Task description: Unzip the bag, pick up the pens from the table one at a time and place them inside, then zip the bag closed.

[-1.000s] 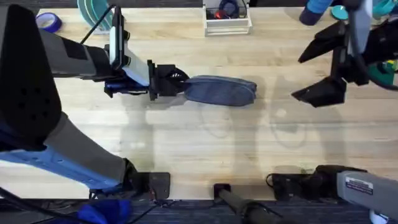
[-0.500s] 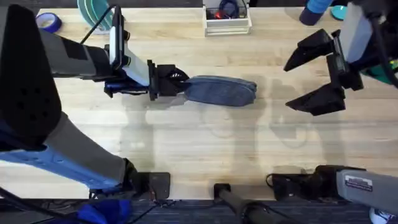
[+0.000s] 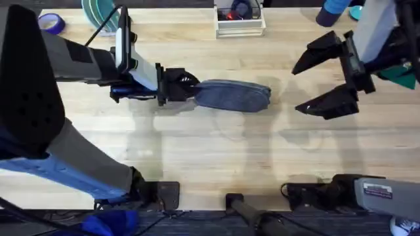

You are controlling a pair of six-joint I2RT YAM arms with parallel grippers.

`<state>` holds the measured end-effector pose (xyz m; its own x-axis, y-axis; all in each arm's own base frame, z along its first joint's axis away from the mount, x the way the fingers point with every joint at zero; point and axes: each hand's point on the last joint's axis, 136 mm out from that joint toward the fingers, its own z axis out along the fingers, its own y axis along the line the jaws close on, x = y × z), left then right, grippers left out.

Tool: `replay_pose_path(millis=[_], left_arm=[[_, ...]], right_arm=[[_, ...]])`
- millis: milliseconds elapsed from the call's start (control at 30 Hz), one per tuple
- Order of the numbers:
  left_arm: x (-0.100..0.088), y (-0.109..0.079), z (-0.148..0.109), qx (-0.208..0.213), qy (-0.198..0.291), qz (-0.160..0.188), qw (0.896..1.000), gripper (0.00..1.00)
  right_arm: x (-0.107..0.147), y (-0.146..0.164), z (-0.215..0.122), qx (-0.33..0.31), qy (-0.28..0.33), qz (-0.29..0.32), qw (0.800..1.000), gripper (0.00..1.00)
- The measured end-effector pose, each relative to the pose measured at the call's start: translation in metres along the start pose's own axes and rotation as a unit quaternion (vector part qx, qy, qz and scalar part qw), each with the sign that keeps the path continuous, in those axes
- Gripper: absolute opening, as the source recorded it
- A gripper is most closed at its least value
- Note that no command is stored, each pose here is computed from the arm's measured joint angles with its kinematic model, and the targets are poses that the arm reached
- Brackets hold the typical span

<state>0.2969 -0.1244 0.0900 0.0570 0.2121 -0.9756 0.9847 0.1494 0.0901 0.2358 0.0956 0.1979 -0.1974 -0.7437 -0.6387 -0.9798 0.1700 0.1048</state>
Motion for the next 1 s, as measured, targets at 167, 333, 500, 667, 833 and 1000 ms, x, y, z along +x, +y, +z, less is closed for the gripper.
replay_pose_path(millis=[167, 333, 500, 667, 833, 1000], left_arm=[[0.000, 0.000, 0.000, 0.000, 0.000, 0.000, 1.000, 0.042], [0.000, 0.000, 0.000, 0.000, 0.000, 0.000, 1.000, 0.042], [0.000, 0.000, 0.000, 0.000, 0.000, 0.000, 1.000, 0.042], [0.000, 0.000, 0.000, 0.000, 0.000, 0.000, 1.000, 0.042], [0.000, 0.000, 0.000, 0.000, 0.000, 0.000, 1.000, 0.042], [0.000, 0.000, 0.000, 0.000, 0.000, 0.000, 1.000, 0.042]], right_arm=[[0.006, -0.011, 0.010, -0.005, -0.001, 0.000, 1.000, 0.997], [0.017, -0.021, 0.026, 0.006, -0.002, -0.007, 1.000, 0.997], [0.025, -0.021, 0.044, 0.001, -0.002, -0.003, 1.000, 0.997], [0.024, -0.028, 0.062, 0.013, -0.005, -0.020, 1.000, 0.997], [0.026, -0.029, 0.077, 0.016, -0.008, -0.024, 1.000, 0.998], [0.029, -0.026, 0.081, 0.012, -0.007, -0.017, 1.000, 0.875]])
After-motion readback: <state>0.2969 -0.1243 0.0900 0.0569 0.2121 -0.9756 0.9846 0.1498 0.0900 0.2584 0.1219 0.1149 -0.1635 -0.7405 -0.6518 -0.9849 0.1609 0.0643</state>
